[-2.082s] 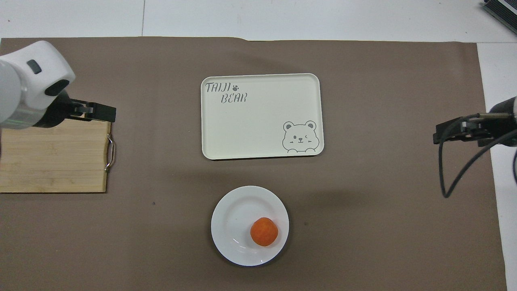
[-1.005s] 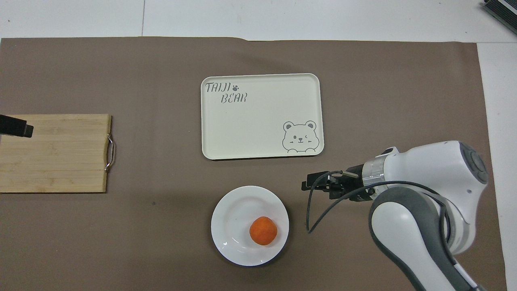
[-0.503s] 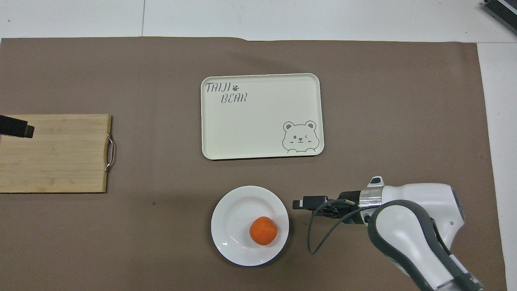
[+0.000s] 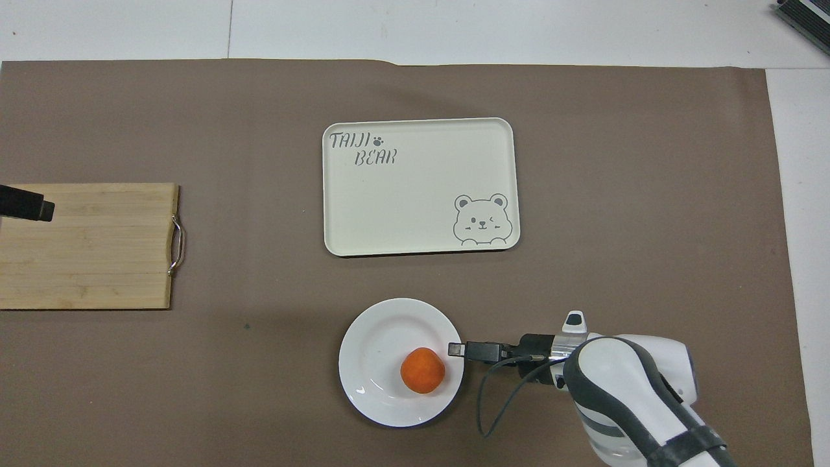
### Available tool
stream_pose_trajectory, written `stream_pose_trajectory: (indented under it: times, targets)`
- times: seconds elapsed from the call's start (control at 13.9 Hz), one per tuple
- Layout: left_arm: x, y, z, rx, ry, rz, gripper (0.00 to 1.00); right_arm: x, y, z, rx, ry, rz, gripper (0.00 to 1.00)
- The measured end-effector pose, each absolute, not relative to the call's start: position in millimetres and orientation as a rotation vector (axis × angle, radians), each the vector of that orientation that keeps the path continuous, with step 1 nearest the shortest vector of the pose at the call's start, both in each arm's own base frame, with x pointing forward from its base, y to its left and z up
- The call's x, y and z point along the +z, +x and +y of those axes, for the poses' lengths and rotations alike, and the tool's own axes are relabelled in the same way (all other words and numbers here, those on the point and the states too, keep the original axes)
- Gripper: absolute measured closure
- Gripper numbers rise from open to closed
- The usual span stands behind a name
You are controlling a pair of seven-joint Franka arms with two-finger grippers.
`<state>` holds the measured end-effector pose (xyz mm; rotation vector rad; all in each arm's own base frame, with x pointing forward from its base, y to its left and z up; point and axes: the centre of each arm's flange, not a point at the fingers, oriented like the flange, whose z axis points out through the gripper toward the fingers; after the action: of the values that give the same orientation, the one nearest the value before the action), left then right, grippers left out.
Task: Place orange and plate with both arms
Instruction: 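Withdraw the left gripper while the right gripper reaches the plate rim, then grip the plate rim with the right gripper and lift it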
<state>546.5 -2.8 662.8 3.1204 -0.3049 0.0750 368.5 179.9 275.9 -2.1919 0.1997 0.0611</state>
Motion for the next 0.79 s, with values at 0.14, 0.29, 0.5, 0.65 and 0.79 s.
stream_pose_trajectory:
  times: [0.14, 0.29, 0.5, 0.65, 0.79]
  targets:
    - [663, 547, -3, 0.075, 3.12, -0.305, 0.0, 274, 366, 180, 0.039, -2.176, 0.192, 0.0]
    - [663, 547, -3, 0.075, 3.12, -0.305, 0.0, 262, 355, 184, 0.015, -2.154, 0.179, 0.0]
    - [663, 547, -3, 0.075, 3.12, -0.305, 0.0, 249, 345, 190, 0.017, -2.161, 0.171, 0.0]
    - [663, 547, -3, 0.075, 3.12, -0.305, 0.0, 247, 344, 191, 0.02, -2.165, 0.17, 0.09]
    - [663, 547, -3, 0.075, 3.12, -0.305, 0.0, 247, 344, 190, 0.019, -2.165, 0.171, 0.34]
